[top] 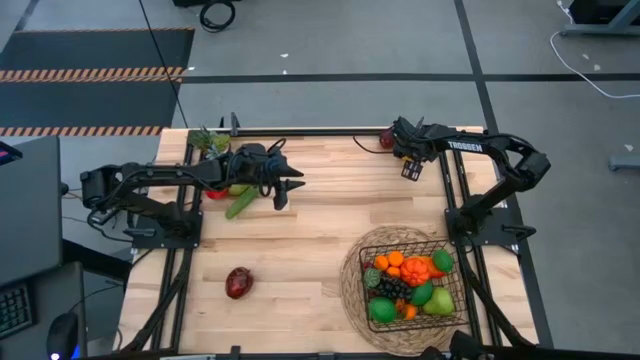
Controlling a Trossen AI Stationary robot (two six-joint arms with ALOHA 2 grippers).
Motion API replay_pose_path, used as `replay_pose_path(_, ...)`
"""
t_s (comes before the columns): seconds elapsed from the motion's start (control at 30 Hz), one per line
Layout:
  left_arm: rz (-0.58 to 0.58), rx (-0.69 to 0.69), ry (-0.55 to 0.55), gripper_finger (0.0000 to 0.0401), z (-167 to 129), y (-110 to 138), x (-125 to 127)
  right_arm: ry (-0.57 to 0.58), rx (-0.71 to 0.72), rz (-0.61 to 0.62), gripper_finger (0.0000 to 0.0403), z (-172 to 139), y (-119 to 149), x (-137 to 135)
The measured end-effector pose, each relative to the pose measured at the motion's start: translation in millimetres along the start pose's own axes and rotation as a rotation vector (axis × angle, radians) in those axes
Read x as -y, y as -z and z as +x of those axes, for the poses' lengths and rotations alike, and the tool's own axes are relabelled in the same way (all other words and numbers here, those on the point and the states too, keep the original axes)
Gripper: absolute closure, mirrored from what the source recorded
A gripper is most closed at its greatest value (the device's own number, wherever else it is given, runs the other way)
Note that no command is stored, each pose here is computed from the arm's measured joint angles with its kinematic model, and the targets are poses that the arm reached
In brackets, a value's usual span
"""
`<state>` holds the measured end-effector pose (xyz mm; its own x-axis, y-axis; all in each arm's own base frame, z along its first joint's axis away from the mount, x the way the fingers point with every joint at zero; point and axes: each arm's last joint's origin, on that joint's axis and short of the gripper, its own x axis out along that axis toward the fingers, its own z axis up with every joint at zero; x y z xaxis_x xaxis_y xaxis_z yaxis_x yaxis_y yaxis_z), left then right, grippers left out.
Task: Build produce basket
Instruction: Put the yellow mango into the black wire basket
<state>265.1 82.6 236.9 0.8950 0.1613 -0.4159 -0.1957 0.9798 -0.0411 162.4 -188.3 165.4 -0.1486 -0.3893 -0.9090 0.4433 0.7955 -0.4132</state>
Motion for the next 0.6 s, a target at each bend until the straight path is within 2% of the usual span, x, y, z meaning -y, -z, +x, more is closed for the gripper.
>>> replay_pose_path(0.6, 0.001, 0.008, 0.000, 0.0269, 0.0, -0.8, 0.1, 0.008, -0.010, 0.000, 0.0144, 0.4, 0.7, -0.2)
